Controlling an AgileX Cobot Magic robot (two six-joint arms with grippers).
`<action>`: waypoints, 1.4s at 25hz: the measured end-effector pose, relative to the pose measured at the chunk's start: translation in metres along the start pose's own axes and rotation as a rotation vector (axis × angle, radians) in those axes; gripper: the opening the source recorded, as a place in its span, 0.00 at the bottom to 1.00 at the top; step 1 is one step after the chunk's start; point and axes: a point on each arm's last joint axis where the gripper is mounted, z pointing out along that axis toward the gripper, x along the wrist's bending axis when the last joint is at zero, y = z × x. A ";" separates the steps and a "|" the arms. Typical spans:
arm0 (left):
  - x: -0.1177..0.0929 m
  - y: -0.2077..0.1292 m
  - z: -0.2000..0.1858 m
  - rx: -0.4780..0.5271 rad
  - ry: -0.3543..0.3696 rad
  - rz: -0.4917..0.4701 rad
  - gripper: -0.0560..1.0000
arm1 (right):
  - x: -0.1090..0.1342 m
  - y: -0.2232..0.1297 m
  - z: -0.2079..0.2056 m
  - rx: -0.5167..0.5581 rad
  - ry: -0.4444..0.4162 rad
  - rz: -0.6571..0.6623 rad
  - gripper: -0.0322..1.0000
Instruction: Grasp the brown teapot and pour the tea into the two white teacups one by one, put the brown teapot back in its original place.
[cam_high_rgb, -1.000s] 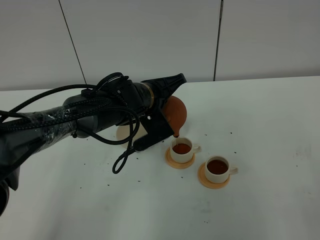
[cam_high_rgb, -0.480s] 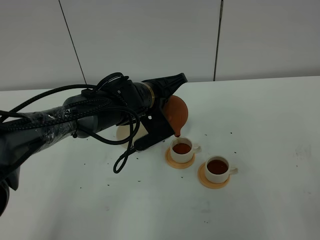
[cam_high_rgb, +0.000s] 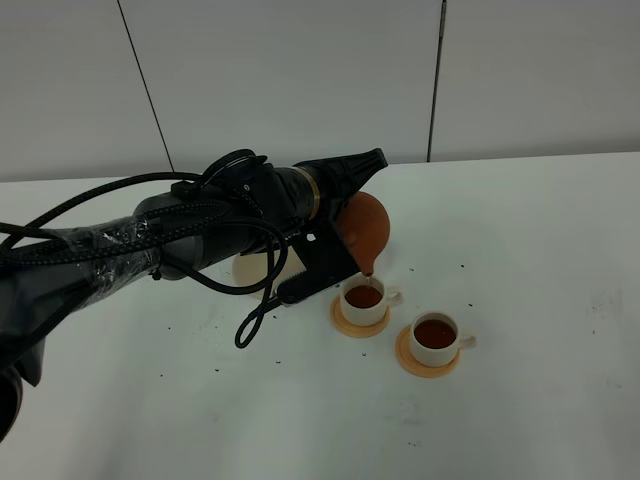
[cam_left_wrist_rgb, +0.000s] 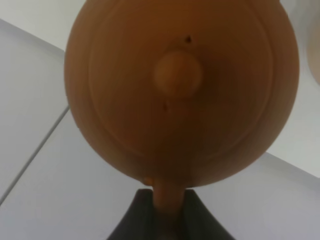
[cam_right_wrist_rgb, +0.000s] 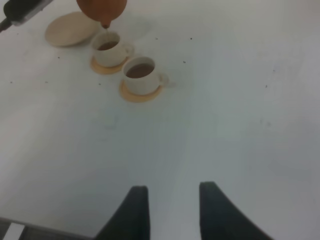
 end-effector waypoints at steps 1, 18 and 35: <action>0.000 0.000 0.000 0.000 0.000 0.005 0.21 | 0.000 0.000 0.000 0.000 0.000 0.000 0.27; 0.001 0.001 0.000 -0.001 0.002 0.044 0.21 | 0.000 0.000 0.000 0.000 0.000 0.000 0.27; -0.001 0.010 0.010 -0.021 0.016 0.078 0.21 | 0.000 0.000 0.000 0.000 0.000 0.000 0.27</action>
